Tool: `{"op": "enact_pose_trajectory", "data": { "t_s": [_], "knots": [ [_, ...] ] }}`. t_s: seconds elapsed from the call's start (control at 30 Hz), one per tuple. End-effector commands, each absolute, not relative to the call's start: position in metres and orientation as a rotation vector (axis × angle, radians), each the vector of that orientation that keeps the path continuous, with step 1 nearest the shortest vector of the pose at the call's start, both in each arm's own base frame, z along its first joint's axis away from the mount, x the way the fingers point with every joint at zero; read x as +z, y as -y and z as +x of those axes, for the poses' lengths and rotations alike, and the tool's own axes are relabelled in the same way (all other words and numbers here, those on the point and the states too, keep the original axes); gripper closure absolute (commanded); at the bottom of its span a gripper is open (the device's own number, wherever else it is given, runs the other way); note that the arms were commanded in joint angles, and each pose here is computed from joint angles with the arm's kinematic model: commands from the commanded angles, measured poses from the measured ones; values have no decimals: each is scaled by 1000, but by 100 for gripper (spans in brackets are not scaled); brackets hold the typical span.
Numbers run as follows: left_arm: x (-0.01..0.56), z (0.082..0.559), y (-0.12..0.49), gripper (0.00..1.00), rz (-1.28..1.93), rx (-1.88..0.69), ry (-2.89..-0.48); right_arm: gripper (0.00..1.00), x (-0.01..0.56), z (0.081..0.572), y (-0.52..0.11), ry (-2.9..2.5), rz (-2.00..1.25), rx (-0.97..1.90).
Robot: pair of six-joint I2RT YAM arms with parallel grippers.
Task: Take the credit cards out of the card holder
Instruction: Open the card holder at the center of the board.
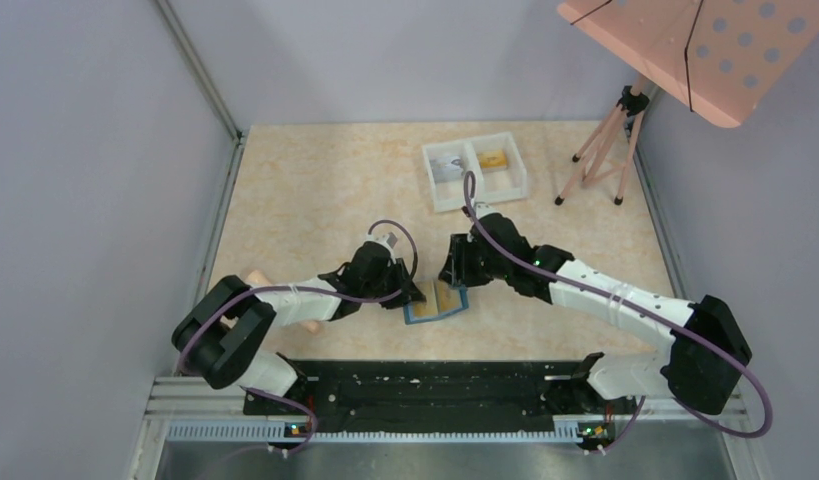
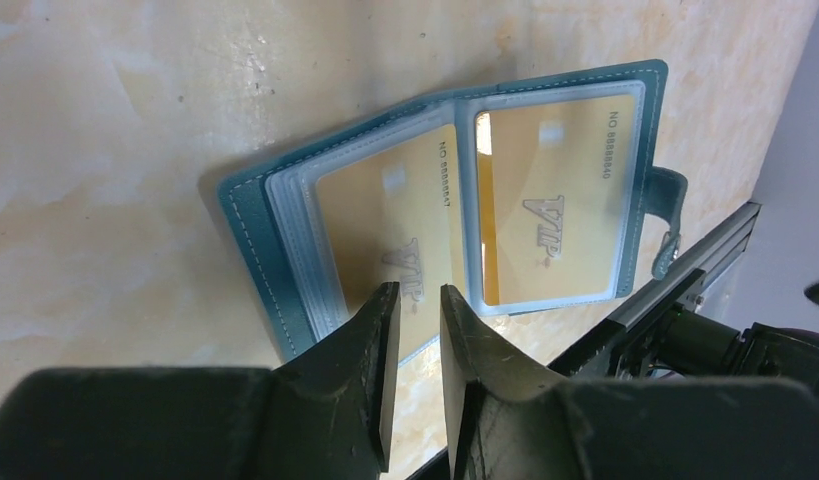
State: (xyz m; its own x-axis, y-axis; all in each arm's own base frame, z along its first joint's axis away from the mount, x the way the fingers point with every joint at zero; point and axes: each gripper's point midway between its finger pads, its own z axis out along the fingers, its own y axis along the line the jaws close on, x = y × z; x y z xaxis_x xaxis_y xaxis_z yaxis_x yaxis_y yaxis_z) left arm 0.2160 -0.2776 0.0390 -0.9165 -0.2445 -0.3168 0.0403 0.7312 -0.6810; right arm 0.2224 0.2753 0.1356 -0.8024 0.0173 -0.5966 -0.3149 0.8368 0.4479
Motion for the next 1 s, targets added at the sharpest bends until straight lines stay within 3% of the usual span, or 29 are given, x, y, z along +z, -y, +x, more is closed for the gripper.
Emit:
{"op": "enact_pose_trajectory", "data": {
  "t_s": [0.0, 0.27, 0.6, 0.97],
  "knots": [
    [40, 218, 281, 73, -140, -1041, -2514, 62, 168, 221, -309, -2298, -252, 982],
    [35, 216, 280, 74, -143, -1034, -2527, 69, 118, 213, -326, -2426, -257, 990],
    [33, 216, 278, 74, -142, -1017, -2539, 72, 69, 234, -273, -2499, -145, 672],
    [34, 219, 280, 74, -133, -1004, -2548, 72, 37, 235, -250, -2541, -145, 536]
  ]
}}
